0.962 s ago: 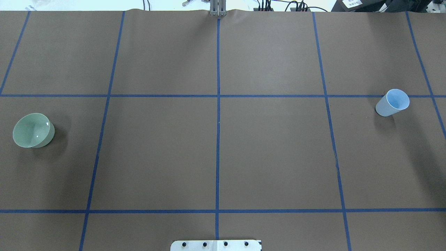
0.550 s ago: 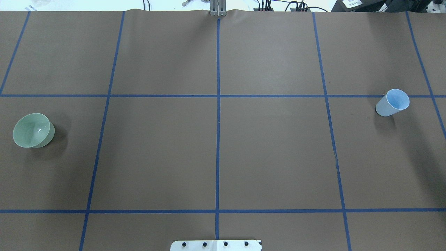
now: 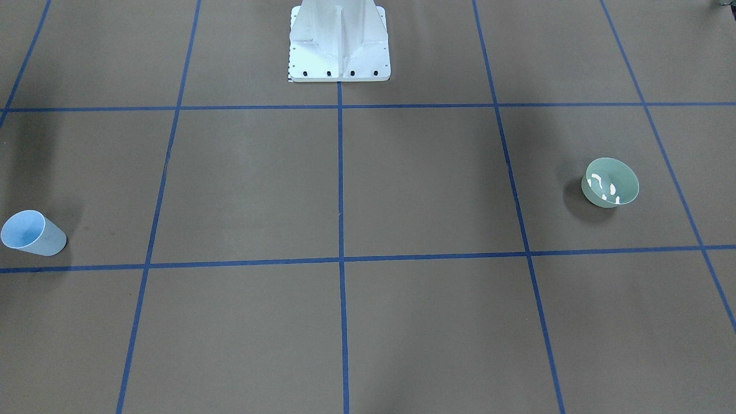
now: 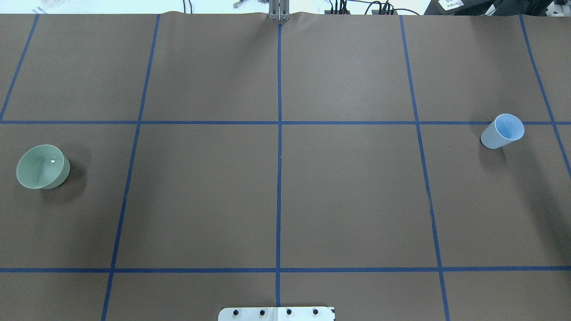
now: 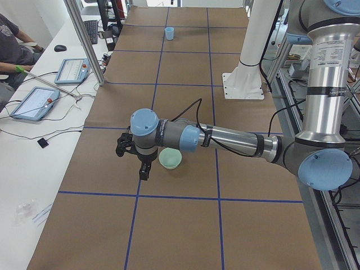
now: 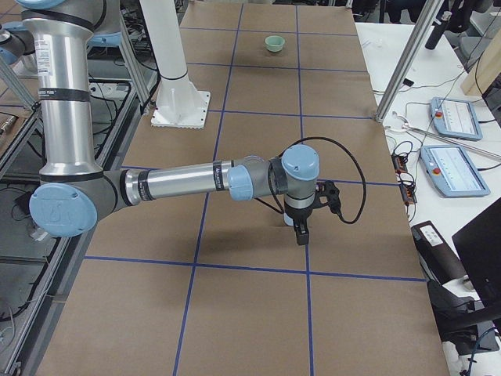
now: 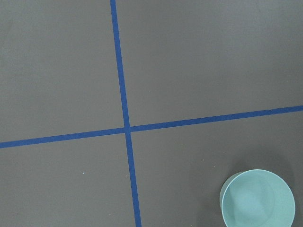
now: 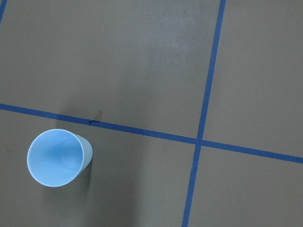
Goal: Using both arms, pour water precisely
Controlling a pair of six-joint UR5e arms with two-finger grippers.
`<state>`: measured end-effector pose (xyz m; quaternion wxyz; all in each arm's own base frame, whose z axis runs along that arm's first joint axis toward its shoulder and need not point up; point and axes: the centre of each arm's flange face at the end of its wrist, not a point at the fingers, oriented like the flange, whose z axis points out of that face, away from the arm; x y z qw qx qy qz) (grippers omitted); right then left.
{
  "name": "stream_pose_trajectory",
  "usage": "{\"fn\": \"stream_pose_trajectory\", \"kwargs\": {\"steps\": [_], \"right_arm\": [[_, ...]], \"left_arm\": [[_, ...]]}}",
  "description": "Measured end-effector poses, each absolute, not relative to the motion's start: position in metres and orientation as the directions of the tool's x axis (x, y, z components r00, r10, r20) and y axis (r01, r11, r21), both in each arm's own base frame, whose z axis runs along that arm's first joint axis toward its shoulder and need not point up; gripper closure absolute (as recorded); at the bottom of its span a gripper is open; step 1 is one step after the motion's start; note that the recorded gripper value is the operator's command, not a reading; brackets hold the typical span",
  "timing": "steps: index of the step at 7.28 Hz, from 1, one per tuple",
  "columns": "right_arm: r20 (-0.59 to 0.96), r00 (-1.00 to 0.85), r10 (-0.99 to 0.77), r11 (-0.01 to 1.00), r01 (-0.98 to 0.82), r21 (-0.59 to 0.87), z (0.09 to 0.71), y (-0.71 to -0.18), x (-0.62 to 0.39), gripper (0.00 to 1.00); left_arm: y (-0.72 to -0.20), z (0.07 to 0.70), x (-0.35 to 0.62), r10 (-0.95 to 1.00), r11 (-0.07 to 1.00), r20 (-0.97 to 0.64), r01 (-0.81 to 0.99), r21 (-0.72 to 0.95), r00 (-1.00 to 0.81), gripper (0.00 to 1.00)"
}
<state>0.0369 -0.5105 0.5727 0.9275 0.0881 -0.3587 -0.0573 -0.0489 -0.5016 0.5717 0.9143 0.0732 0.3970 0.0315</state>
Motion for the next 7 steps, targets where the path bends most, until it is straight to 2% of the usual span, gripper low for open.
{"fn": "stream_pose_trajectory", "kwargs": {"steps": [5, 7], "right_arm": [[0.705, 0.693, -0.152, 0.984, 0.039, 0.175, 0.583, -0.505, 0.032, 0.00], [0.705, 0.691, -0.157, 0.983, 0.039, 0.180, 0.596, -0.488, 0.033, 0.00]], "left_arm": [[-0.498, 0.573, -0.050, 0.097, 0.989, -0.710, 0.010, 0.145, 0.697, 0.00], [-0.481, 0.575, -0.049, 0.100, 0.990, -0.729, 0.009, 0.144, 0.678, 0.00]]}}
